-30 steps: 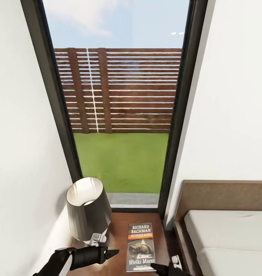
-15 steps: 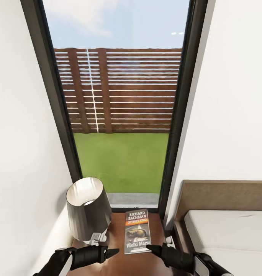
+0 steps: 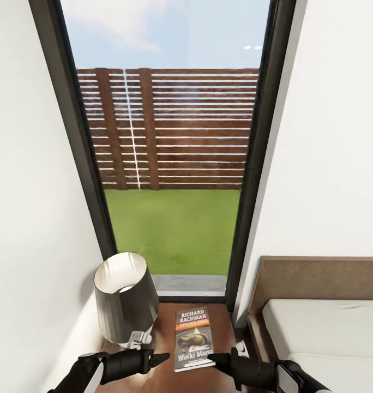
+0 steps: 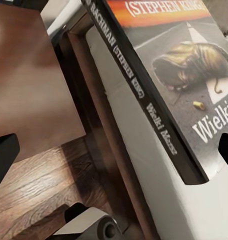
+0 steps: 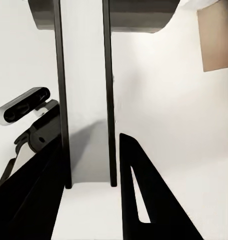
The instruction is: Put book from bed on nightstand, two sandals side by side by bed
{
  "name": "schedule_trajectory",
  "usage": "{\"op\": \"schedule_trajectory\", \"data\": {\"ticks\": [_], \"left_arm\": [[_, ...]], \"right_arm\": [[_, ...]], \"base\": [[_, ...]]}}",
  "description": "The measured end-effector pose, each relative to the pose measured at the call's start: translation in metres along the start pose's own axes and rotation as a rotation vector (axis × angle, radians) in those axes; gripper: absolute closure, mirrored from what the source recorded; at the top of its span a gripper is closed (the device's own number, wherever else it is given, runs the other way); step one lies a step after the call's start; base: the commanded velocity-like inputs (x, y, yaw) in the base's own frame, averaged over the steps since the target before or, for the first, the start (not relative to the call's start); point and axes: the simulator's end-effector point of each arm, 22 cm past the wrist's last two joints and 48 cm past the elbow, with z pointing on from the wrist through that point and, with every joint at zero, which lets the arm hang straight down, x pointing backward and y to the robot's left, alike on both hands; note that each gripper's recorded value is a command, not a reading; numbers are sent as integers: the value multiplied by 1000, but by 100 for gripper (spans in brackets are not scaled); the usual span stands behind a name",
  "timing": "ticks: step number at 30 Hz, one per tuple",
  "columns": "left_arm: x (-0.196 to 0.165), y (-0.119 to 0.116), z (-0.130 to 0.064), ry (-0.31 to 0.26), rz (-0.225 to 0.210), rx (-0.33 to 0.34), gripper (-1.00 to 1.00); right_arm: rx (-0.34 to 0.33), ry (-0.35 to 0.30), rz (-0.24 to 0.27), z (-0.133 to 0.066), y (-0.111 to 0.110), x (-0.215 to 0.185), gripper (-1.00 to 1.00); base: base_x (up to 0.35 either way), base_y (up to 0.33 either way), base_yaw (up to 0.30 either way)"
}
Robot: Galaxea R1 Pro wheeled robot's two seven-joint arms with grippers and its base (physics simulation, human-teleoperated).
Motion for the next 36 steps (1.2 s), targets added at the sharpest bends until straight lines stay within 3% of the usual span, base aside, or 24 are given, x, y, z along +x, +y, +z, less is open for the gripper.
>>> {"op": "schedule_trajectory", "data": {"ticks": [5, 17, 36], "left_arm": [[0, 3, 3, 0, 0, 0, -100], [1, 10, 9, 0, 1, 2, -100], [3, 21, 19, 0, 2, 2, -100]], "right_arm": [[-3, 11, 29, 1, -2, 0, 100], [-7, 12, 27, 6, -7, -7, 100], [-37, -44, 39, 8, -12, -28, 100]], "base": [[0, 0, 0], [0, 0, 0], [0, 0, 0]]}}
